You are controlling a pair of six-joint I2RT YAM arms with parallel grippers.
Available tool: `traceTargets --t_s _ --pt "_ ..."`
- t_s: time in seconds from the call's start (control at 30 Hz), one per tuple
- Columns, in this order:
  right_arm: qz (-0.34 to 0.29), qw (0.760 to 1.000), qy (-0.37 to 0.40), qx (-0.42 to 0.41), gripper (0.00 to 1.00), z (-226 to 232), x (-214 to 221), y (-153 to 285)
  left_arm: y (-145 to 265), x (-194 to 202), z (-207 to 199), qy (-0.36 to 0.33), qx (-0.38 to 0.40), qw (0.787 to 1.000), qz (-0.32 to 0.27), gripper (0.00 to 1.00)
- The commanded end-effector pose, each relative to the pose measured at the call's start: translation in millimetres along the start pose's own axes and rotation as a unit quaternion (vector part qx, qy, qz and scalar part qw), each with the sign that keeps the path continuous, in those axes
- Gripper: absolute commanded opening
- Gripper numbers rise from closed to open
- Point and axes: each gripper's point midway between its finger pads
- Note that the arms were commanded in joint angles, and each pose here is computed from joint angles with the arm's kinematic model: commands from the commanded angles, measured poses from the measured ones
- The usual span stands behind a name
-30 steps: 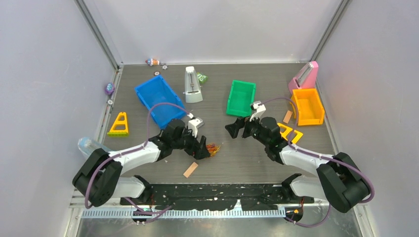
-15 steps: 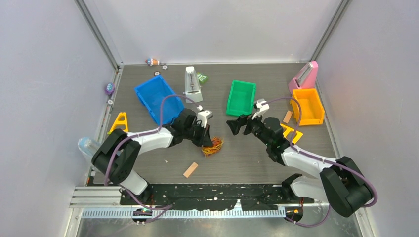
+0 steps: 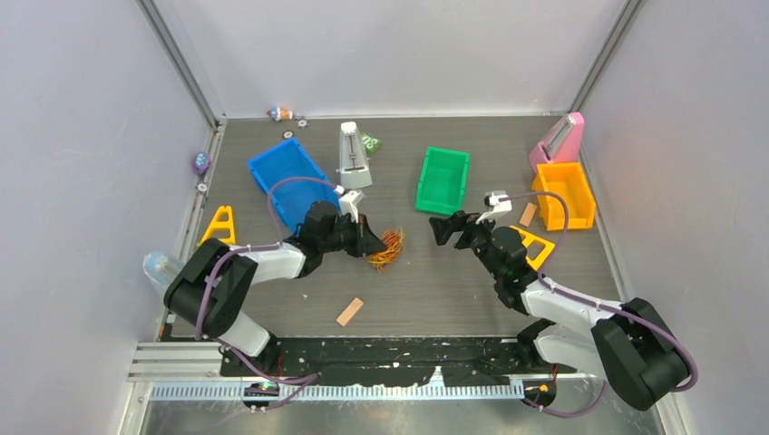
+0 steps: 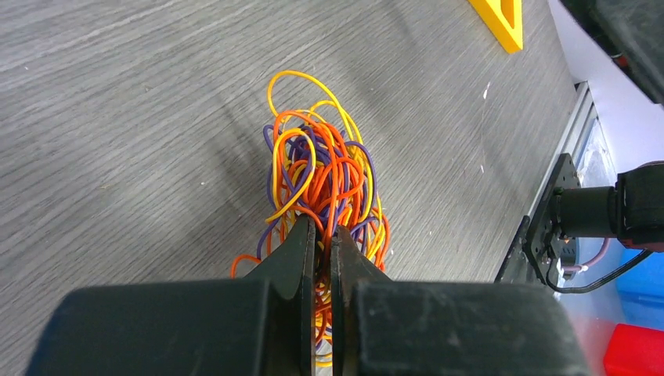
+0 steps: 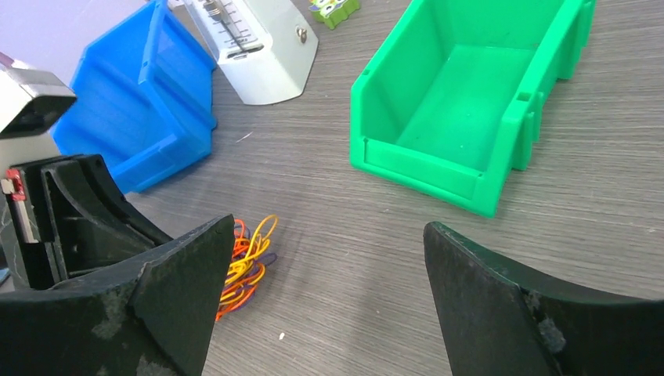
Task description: Untangle the cables
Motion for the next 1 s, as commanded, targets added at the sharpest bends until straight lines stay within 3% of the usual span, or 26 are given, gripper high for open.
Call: traceTargets --t_s 0.0,0.13,0.37,0.6,0.77,0.83,0.97 --pt "0.005 0.997 0.010 -0.075 0.96 32.3 -9.6 -10.4 9.6 -46.4 -24.9 -0.052 0.027 0.995 -0.085 0.00" --pt "0.045 0.989 0.005 -0.144 1.00 55.6 9.3 -17.6 7.5 -46.6 -25.6 -0.050 0.030 0.995 -0.081 0.00" --pt "0.105 0.975 -0.027 -0.192 0.98 73.2 35.7 -33.7 3.3 -45.2 -33.5 -0.042 0.059 0.995 -0.074 0.00" --pt "0.139 0.965 -0.055 -0.217 0.86 84.1 51.5 -41.1 7.3 -47.9 -42.8 -0.051 0.081 0.992 -0.083 0.00" --pt "0.136 0.946 -0.070 -0.287 0.81 109.8 51.2 -31.5 10.8 -50.9 -55.4 -0.058 0.115 0.987 -0.096 0.00" --pt "0.134 0.940 -0.067 -0.307 0.74 119.1 49.9 -27.7 13.7 -52.9 -60.8 -0.061 0.128 0.984 -0.106 0.00" --pt "0.120 0.940 -0.064 -0.314 0.39 123.0 44.2 -24.0 21.3 -56.6 -62.6 -0.071 0.125 0.981 -0.130 0.00"
Point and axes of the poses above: each gripper's point midway between its finger pads, its own y axis back along the fingers, its own z axis along the line the jaws close on, x = y × z
